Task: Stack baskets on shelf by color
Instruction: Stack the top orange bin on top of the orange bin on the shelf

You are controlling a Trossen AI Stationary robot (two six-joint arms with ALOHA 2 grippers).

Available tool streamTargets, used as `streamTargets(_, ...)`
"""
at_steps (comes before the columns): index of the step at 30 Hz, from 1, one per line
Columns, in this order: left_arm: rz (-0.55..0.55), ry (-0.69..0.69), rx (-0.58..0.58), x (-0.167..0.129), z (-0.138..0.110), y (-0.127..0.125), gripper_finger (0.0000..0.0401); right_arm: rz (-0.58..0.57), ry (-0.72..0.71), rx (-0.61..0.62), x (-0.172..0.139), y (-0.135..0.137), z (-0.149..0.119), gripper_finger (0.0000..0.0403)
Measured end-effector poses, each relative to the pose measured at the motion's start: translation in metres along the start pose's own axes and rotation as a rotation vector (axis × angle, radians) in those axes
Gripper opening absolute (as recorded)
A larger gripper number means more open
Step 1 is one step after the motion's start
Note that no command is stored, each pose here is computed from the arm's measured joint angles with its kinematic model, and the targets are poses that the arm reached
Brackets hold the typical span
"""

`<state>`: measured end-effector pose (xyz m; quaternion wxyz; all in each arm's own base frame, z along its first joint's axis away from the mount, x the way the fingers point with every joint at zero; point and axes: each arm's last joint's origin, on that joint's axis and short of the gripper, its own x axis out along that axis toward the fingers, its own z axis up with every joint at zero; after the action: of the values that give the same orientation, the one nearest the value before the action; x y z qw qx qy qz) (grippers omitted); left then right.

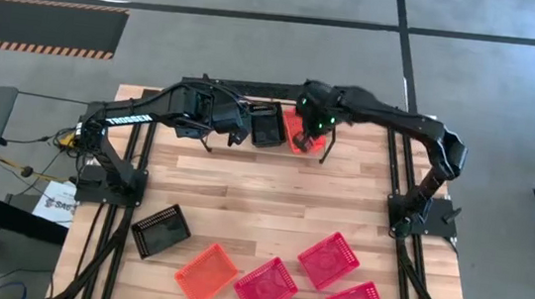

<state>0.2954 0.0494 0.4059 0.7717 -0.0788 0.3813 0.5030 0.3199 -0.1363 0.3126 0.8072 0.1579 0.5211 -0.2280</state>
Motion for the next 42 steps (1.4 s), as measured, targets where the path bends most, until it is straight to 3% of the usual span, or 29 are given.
streamTargets(6, 0.0, 0.0, 0.0, 0.0, 0.0, 0.0, 0.0098, 0.035, 0.088, -0.199, 0.018, 0.041, -0.023, 0.0003)
streamTargets(12, -0.02, 0.016, 0.0, 0.0, 0.0, -0.001, 0.0098, -0.016, 0.172, -0.264, 0.042, 0.042, -0.044, 0.0003)
streamTargets(22, -0.023, 0.018, 0.001, 0.0, -0.001, -0.001, 0.0098, -0.028, 0.076, -0.243, 0.06, 0.03, -0.04, 0.0004)
streamTargets(34, -0.038, 0.031, 0.001, 0.0, -0.001, -0.001, 0.0098, -0.005, -0.1, -0.268, 0.059, 0.034, -0.023, 0.0004)
streamTargets(42, -0.039, 0.031, 0.001, 0.0, -0.001, -0.001, 0.0098, 0.042, 0.035, -0.282, 0.057, 0.041, -0.038, 0.0003)
